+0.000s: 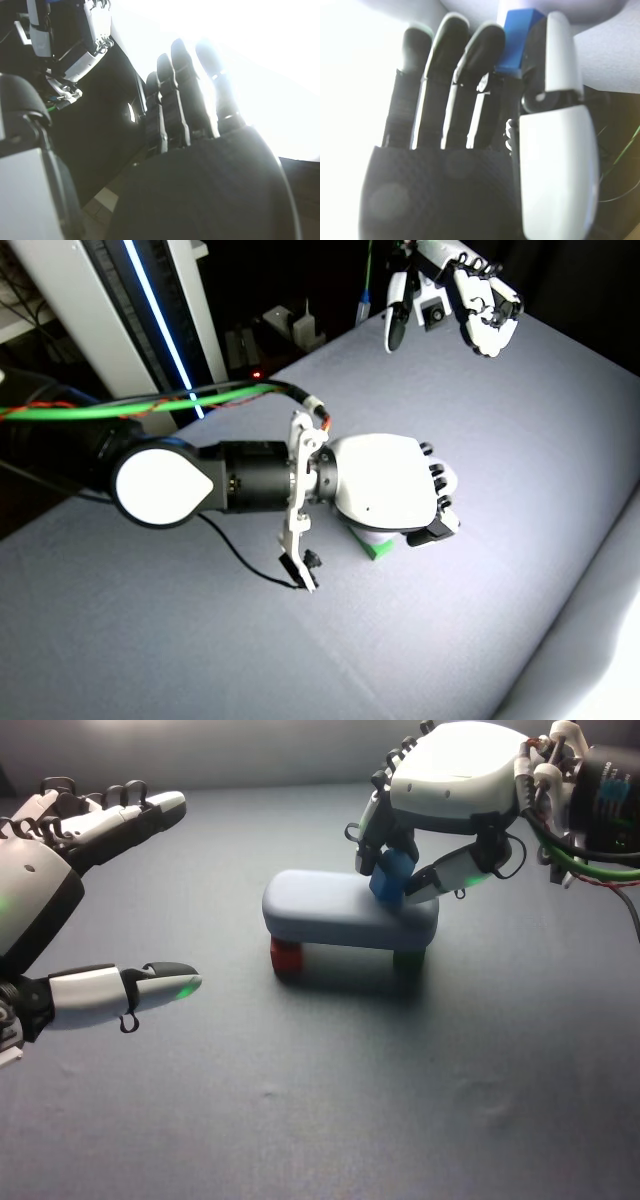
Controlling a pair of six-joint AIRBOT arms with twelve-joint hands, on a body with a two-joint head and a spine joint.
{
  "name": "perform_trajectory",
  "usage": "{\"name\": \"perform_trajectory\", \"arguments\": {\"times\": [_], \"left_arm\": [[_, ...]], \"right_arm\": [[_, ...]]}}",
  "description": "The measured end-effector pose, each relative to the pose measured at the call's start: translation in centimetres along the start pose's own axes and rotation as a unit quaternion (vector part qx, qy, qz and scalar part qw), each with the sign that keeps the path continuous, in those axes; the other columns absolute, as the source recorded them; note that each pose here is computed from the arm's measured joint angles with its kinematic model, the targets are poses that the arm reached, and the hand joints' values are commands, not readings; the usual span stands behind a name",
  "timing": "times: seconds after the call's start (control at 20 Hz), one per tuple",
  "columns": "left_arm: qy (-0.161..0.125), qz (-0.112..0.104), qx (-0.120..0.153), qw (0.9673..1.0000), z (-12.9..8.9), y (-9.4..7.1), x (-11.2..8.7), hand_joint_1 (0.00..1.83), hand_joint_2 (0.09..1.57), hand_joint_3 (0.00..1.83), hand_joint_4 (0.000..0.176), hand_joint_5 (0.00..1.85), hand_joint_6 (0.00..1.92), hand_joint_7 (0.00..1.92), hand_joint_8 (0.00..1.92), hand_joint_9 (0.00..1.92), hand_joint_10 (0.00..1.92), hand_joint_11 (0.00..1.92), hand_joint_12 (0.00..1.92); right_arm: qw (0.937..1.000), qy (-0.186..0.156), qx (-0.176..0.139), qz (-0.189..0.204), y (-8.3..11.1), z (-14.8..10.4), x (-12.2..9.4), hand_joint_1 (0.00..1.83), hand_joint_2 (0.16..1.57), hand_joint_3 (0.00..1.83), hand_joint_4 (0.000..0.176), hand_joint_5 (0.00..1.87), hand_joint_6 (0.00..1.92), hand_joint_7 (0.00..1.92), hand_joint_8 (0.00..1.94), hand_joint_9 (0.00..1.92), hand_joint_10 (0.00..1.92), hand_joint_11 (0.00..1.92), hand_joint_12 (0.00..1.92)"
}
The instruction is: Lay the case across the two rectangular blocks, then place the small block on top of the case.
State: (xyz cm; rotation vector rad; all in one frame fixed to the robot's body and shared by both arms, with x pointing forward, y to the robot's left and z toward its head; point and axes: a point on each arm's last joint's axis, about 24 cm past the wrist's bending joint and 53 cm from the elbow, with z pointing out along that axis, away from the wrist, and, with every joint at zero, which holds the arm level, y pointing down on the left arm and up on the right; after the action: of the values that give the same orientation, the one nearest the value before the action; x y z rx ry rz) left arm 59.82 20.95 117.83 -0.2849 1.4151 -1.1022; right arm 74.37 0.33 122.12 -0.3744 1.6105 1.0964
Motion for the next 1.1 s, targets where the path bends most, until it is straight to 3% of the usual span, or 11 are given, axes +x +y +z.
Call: {"name": "perform_trajectory", "arguments": {"times": [0.05, 0.1, 0.15, 0.25, 0.3, 0.4, 0.45, 0.65, 0.8, 1.0, 1.1], "left_arm": [[0.000, -0.001, 0.000, 1.0000, 0.00, 0.00, 0.00, 0.89, 0.91, 0.00, 0.001, 0.34, 0.00, 0.44, 0.00, 0.47, 0.00, 0.00, 1.12], [0.000, -0.001, 0.000, 1.0000, 0.00, 0.00, 0.00, 0.89, 0.91, 0.00, 0.001, 0.34, 0.00, 0.44, 0.00, 0.47, 0.00, 0.00, 1.12], [0.000, -0.001, 0.000, 1.0000, 0.00, 0.00, 0.00, 0.89, 0.91, 0.00, 0.000, 0.33, 0.00, 0.44, 0.00, 0.47, 0.00, 0.00, 1.14], [0.000, -0.001, 0.000, 1.0000, 0.00, 0.00, 0.00, 0.89, 0.91, 0.00, 0.006, 0.33, 0.00, 0.44, 0.00, 0.48, 0.00, 0.00, 1.16], [0.000, -0.001, 0.000, 1.0000, 0.00, 0.00, 0.00, 0.89, 0.91, 0.00, 0.000, 0.34, 0.00, 0.44, 0.00, 0.47, 0.00, 0.00, 1.17], [0.000, -0.001, 0.000, 1.0000, 0.00, 0.00, 0.00, 0.88, 0.91, 0.00, 0.009, 0.34, 0.00, 0.43, 0.00, 0.47, 0.00, 0.00, 1.15], [0.000, -0.001, 0.000, 1.0000, 0.00, 0.00, 0.00, 0.89, 0.91, 0.00, 0.005, 0.34, 0.00, 0.43, 0.00, 0.46, 0.00, 0.00, 1.14], [0.000, -0.001, 0.000, 1.0000, 0.00, 0.00, 0.00, 0.89, 0.91, 0.00, 0.016, 0.34, 0.00, 0.43, 0.00, 0.47, 0.00, 0.00, 1.16], [0.000, -0.002, 0.000, 1.0000, 0.00, -0.01, 0.01, 0.88, 0.91, 0.00, 0.020, 0.34, 0.00, 0.44, 0.00, 0.48, 0.00, 0.00, 1.19], [0.000, -0.003, 0.000, 1.0000, 0.00, -0.01, 0.01, 0.91, 0.91, 0.00, 0.013, 0.34, 0.00, 0.43, 0.00, 0.46, 0.00, 0.00, 1.14], [0.000, -0.003, 0.000, 1.0000, 0.00, -0.01, 0.00, 0.91, 0.91, 0.00, 0.029, 0.34, 0.00, 0.44, 0.00, 0.47, 0.01, 0.00, 1.13]], "right_arm": [[1.0000, 0.002, 0.000, -0.002, 0.02, 0.02, 0.10, 1.23, 1.08, 0.00, 0.000, 1.02, 1.02, 1.09, 0.71, 1.06, 0.13, 0.58, 1.12], [1.0000, 0.002, 0.001, -0.002, 0.01, 0.02, 0.11, 1.23, 1.08, 0.00, 0.000, 1.02, 1.02, 1.09, 0.71, 1.06, 0.13, 0.58, 1.12], [1.0000, 0.002, 0.000, -0.003, 0.01, 0.02, 0.12, 1.17, 1.09, 0.00, 0.000, 1.02, 0.93, 0.97, 0.34, 1.02, 0.07, 0.53, 1.15], [1.0000, 0.002, 0.001, -0.003, 0.00, 0.02, 0.13, 1.12, 1.10, 0.00, 0.000, 1.00, 0.94, 0.91, 0.06, 0.89, 0.01, 0.34, 1.32], [1.0000, 0.002, 0.001, -0.003, 0.00, 0.02, 0.13, 1.12, 0.99, 0.00, 0.000, 0.85, 0.19, 0.83, 0.01, 0.83, 0.01, 0.26, 1.35], [1.0000, 0.003, 0.001, -0.004, 0.00, 0.02, 0.14, 1.10, 0.98, 0.00, 0.000, 0.84, 0.08, 0.77, 0.00, 0.80, 0.00, 0.24, 1.35], [1.0000, 0.003, 0.001, -0.003, 0.00, 0.02, 0.14, 1.08, 0.99, 0.00, 0.014, 0.80, 0.03, 0.70, 0.00, 0.73, 0.00, 0.16, 1.36], [1.0000, 0.003, 0.001, -0.004, 0.00, 0.02, 0.15, 1.04, 0.99, 0.00, 0.052, 0.74, 0.00, 0.62, 0.00, 0.67, 0.00, 0.06, 1.46], [1.0000, 0.003, 0.001, -0.004, -0.01, 0.02, 0.15, 1.03, 0.99, 0.00, 0.052, 0.69, 0.00, 0.61, 0.00, 0.71, 0.02, 0.15, 1.51], [1.0000, 0.003, 0.003, -0.003, -0.05, 0.03, 0.21, 0.98, 0.97, 0.00, 0.069, 0.51, 0.00, 0.46, 0.00, 0.56, 0.00, 0.09, 1.28], [1.0000, 0.004, 0.001, 0.000, 0.29, 0.15, 0.30, 0.95, 0.95, 0.00, 0.087, 0.46, 0.00, 0.42, 0.00, 0.51, 0.00, 0.08, 1.12]]}}
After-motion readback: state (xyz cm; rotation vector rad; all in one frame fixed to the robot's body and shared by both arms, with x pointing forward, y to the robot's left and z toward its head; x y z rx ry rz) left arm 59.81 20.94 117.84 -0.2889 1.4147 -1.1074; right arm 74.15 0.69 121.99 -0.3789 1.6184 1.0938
